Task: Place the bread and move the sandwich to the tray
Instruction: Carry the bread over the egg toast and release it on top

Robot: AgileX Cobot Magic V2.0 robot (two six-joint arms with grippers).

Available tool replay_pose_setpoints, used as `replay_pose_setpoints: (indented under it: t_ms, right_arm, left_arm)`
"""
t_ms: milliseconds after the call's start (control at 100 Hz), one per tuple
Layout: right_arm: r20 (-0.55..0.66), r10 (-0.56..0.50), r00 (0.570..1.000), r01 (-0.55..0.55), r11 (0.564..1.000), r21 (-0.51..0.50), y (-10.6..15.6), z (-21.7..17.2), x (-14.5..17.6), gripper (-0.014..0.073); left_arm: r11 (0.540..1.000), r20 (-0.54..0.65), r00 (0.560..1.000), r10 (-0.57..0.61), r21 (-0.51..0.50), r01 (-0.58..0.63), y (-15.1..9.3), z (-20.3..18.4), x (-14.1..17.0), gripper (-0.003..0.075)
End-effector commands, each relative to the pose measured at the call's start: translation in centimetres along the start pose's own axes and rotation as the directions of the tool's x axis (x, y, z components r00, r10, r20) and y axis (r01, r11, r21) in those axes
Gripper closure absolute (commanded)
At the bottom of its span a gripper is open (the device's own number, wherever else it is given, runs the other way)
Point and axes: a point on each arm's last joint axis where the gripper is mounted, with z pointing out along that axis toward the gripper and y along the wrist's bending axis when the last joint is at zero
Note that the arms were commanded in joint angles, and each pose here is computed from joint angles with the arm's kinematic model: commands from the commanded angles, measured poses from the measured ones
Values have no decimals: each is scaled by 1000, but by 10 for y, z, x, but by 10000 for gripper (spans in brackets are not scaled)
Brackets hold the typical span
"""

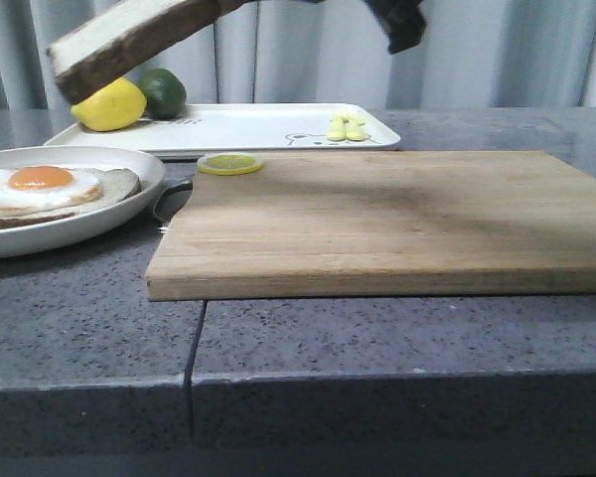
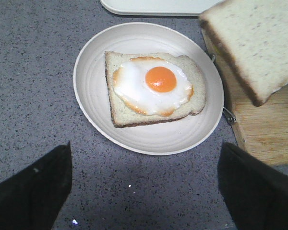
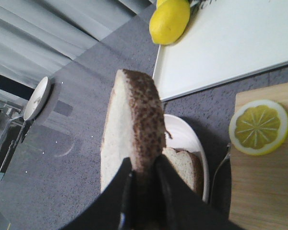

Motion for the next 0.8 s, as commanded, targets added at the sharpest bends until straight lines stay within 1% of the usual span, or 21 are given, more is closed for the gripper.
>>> replay_pose_setpoints:
  t_ms: [0,300,510,790]
  right_arm:
    - [18,80,997,-79,995,-63,22,3,-7,654]
    - [-31,172,985,-174,983,-55,37,44,12,654]
    - [-63,223,973,-224,974,-22,33,60,26,654]
    - [-85,222,971,-222,975,9,24,71,36,654]
  left_arm:
    - [1000,94,995,-12,27,10,-4,-7,-13,146]
    - [1000,94,995,-12,27,10,-4,-7,-13,146]
    - [1000,94,995,-12,27,10,-4,-7,-13,146]
    - [1000,94,995,-12,27,10,-4,-7,-13,146]
